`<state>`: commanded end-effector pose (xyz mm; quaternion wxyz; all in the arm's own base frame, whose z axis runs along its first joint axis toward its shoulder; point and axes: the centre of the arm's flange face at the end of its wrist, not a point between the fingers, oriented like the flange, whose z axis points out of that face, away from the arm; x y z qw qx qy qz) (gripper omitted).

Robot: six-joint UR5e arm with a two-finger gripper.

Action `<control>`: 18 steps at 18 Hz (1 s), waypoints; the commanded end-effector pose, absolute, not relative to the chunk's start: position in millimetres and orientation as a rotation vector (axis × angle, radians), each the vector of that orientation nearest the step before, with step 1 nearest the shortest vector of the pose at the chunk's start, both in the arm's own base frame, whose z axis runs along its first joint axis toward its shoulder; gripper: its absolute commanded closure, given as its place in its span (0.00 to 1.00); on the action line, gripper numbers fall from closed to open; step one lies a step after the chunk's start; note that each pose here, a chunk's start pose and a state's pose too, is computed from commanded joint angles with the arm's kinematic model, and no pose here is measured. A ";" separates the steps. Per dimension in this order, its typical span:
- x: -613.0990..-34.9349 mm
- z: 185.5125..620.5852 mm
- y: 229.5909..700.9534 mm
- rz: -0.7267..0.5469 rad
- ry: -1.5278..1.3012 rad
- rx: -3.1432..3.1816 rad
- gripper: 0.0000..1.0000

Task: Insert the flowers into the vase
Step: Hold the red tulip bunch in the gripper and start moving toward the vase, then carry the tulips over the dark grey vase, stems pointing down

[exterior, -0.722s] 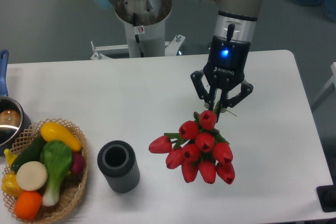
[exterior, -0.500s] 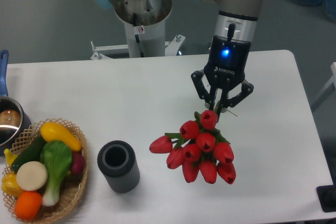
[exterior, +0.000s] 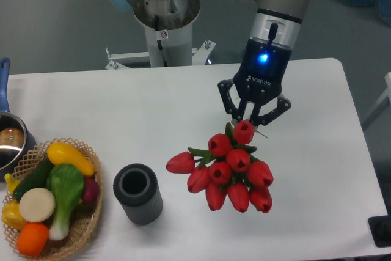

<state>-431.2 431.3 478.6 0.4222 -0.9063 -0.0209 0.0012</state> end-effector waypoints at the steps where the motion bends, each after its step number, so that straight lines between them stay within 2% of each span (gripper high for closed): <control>1: -430.1 477.1 433.6 0.000 -0.046 -2.270 0.82; 4: -430.1 473.3 441.0 -0.022 -0.031 -2.260 0.82; 8: -421.3 478.8 455.9 -0.131 0.033 -2.137 0.82; 18: -393.4 469.0 488.7 -0.305 0.221 -1.928 0.82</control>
